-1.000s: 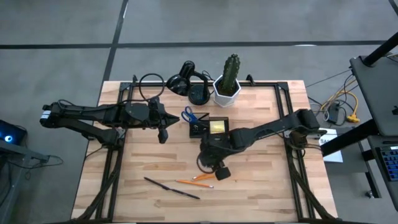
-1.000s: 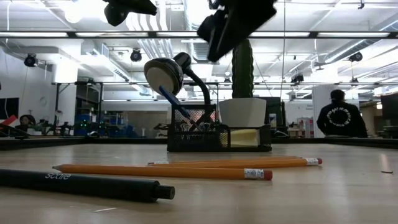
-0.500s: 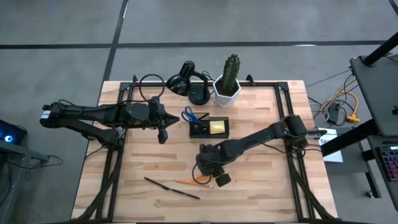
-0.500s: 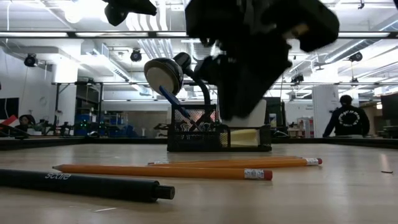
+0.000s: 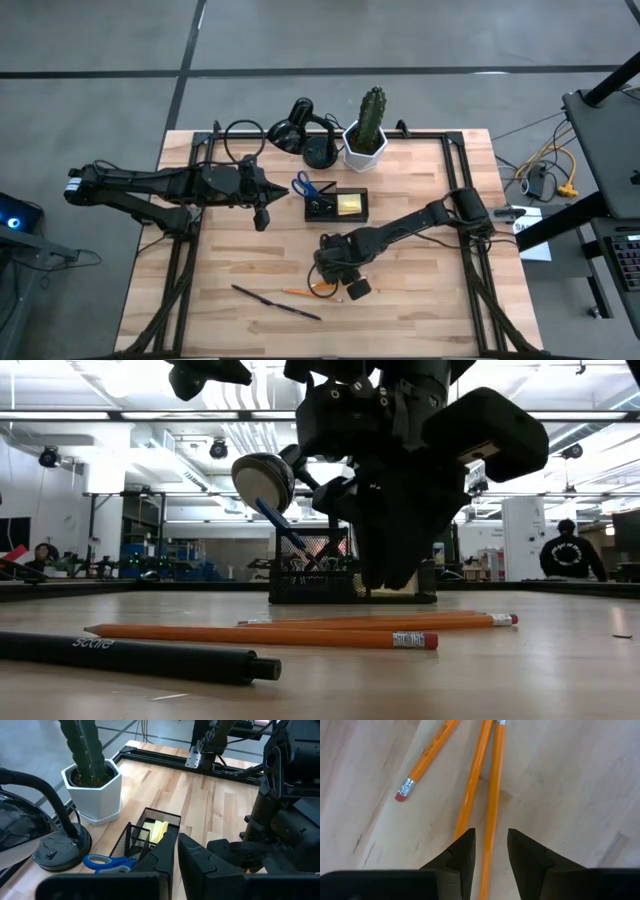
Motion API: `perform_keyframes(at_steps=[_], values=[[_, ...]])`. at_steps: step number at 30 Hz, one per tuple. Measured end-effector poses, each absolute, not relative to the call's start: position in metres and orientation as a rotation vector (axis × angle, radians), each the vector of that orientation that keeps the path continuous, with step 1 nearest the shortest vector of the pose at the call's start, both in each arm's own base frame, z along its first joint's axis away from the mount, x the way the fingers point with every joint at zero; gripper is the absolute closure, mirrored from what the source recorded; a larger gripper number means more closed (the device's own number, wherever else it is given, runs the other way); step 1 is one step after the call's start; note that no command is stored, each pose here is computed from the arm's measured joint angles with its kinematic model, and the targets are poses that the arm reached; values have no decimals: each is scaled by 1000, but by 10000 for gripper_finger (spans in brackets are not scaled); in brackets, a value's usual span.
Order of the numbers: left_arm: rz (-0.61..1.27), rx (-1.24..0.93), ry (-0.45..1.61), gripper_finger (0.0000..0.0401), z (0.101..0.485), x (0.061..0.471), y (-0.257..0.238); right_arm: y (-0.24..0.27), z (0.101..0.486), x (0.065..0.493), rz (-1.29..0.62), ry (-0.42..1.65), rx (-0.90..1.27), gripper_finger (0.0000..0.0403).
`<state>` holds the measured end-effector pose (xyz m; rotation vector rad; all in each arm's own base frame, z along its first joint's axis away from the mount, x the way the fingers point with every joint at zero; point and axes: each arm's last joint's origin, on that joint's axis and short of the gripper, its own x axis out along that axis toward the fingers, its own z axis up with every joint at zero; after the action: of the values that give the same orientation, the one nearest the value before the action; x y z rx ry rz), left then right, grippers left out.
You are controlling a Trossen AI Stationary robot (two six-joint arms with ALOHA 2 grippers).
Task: Pick and place office supplies into organizer
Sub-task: Put the top yellow pencil into the black desk organizer
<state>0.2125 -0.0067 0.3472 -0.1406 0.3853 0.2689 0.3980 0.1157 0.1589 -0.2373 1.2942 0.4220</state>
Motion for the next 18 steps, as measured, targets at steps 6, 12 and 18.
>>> perform_keyframes(at_steps=[6,12,18], values=[[269,-141,385,393,347,213,-7,115,151,394,446,1310,-271,309],[269,-141,385,393,347,212,-7,113,138,387,446,1333,-274,310],[269,-142,385,393,347,213,-7,113,136,385,445,1340,-276,320]])
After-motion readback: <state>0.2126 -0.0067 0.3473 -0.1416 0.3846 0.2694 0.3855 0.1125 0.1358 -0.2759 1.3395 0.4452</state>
